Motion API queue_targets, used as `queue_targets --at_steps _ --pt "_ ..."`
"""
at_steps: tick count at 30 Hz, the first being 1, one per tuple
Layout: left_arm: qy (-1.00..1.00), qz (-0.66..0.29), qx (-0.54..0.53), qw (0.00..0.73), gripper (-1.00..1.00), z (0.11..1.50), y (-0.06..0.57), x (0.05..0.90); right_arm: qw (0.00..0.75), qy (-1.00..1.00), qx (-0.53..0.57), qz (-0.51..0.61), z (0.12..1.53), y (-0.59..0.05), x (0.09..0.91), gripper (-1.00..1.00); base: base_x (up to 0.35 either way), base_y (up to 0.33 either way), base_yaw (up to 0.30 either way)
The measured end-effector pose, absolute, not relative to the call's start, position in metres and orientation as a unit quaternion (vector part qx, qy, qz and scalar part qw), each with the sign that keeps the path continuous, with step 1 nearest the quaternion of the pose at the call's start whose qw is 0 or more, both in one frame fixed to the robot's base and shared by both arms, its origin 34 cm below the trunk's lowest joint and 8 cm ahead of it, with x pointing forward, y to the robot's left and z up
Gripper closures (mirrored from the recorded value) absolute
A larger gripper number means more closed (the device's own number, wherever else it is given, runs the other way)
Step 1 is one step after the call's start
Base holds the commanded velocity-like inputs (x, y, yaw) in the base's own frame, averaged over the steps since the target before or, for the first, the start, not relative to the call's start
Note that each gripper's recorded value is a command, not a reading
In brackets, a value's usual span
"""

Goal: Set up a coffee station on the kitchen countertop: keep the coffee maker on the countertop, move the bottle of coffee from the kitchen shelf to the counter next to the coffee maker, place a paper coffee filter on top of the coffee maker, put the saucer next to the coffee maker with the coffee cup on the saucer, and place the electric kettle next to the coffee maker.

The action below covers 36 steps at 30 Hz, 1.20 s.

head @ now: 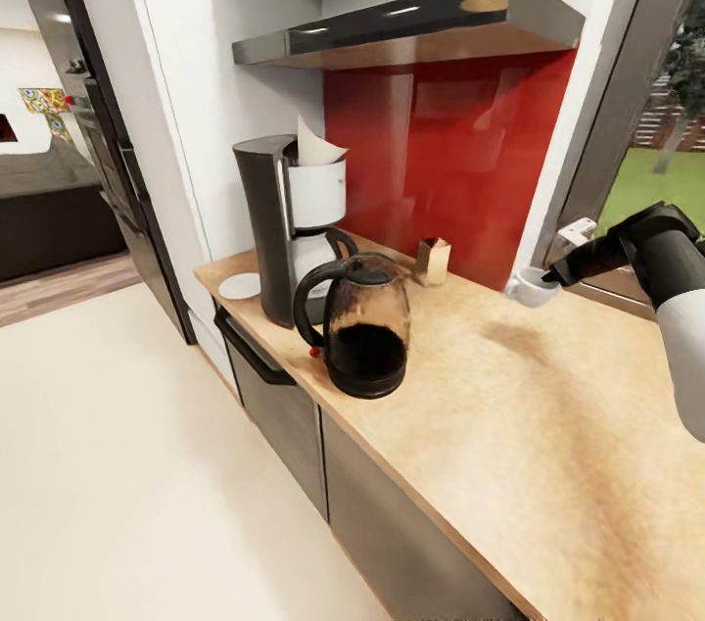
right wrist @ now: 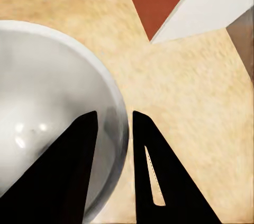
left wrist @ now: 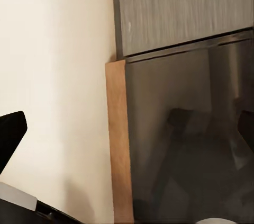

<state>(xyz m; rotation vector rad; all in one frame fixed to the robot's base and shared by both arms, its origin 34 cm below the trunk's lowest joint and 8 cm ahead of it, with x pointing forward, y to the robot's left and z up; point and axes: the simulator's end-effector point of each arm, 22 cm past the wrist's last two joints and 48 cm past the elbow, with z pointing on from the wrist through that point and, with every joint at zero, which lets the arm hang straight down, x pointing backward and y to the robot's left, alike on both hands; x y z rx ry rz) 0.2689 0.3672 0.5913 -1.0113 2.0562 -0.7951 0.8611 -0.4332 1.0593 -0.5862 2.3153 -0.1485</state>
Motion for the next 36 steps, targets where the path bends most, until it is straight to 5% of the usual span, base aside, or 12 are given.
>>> queue_targets --at_steps 20,36 --pt "0.792 -0.310 -0.389 0.354 -1.00 0.593 0.367 0.271 0.436 0.870 -0.226 -0.049 1.090 -0.409 0.796 1.00 0.000 0.002 -0.258" --pt "0.792 -0.309 -0.388 0.355 -1.00 0.593 0.367 0.271 0.434 0.872 -0.224 -0.024 1.090 -0.396 0.785 1.00 0.007 0.171 -0.123"
